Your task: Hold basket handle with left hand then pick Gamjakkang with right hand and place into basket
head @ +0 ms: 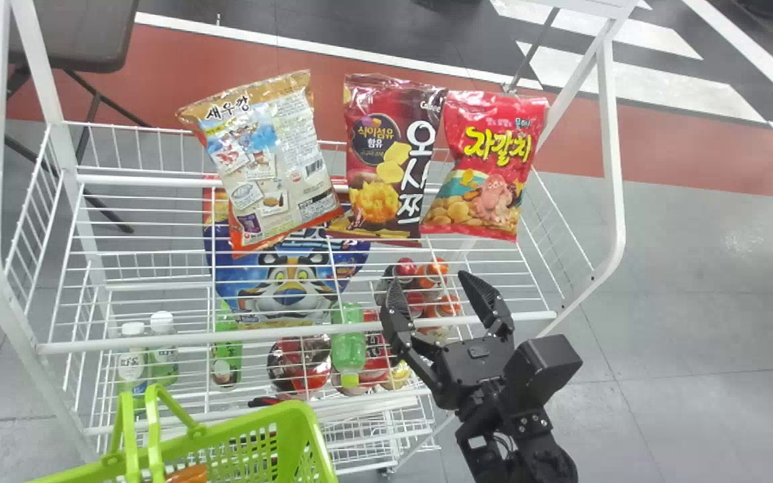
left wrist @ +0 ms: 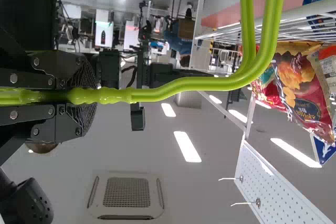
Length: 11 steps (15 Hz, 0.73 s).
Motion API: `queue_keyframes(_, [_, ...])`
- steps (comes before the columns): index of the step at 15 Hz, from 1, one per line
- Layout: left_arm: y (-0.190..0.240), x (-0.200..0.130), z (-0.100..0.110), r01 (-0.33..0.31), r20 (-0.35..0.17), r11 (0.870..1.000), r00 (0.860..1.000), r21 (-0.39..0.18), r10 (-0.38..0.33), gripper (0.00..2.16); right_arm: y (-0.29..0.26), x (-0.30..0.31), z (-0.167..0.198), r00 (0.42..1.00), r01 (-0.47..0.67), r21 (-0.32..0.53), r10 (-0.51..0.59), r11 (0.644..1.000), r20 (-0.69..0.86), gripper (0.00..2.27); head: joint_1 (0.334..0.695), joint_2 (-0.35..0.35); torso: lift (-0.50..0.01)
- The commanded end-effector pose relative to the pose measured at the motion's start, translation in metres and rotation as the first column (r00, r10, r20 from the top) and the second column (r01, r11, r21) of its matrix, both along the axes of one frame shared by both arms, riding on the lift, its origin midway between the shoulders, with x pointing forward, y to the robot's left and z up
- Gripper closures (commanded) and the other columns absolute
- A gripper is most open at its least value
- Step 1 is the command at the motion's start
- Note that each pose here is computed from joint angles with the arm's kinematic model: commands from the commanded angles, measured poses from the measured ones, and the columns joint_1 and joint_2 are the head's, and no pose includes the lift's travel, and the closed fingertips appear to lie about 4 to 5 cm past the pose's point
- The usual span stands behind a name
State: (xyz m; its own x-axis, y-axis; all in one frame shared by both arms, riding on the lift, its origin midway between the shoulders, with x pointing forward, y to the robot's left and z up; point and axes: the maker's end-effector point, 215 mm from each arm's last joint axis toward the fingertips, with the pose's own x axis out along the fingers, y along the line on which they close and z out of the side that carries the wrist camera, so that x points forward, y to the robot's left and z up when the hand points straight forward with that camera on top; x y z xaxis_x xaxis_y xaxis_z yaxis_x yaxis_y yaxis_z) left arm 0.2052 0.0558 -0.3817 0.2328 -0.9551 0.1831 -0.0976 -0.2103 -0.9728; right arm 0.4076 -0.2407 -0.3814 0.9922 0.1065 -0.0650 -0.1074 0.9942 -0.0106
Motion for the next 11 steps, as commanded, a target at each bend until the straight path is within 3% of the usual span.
queue_keyframes(1, [0.0,0.0,-0.0002,0.0,0.0,1.0,1.0,0.001,0.0,2.15,0.0,0.0,-0.0004,1.0,0.001,0.0,-0.001,1.0,-0.001,0.11,0.695,-0.345,-0.017])
queue_keyframes(11, [0.0002,0.0001,0.0011,-0.001,0.001,1.0,1.0,-0.005,0.001,2.15,0.0062,-0.0007,0.0002,1.0,-0.012,0.006,0.012,1.0,-0.001,0.11,0.695,-0.336,-0.017])
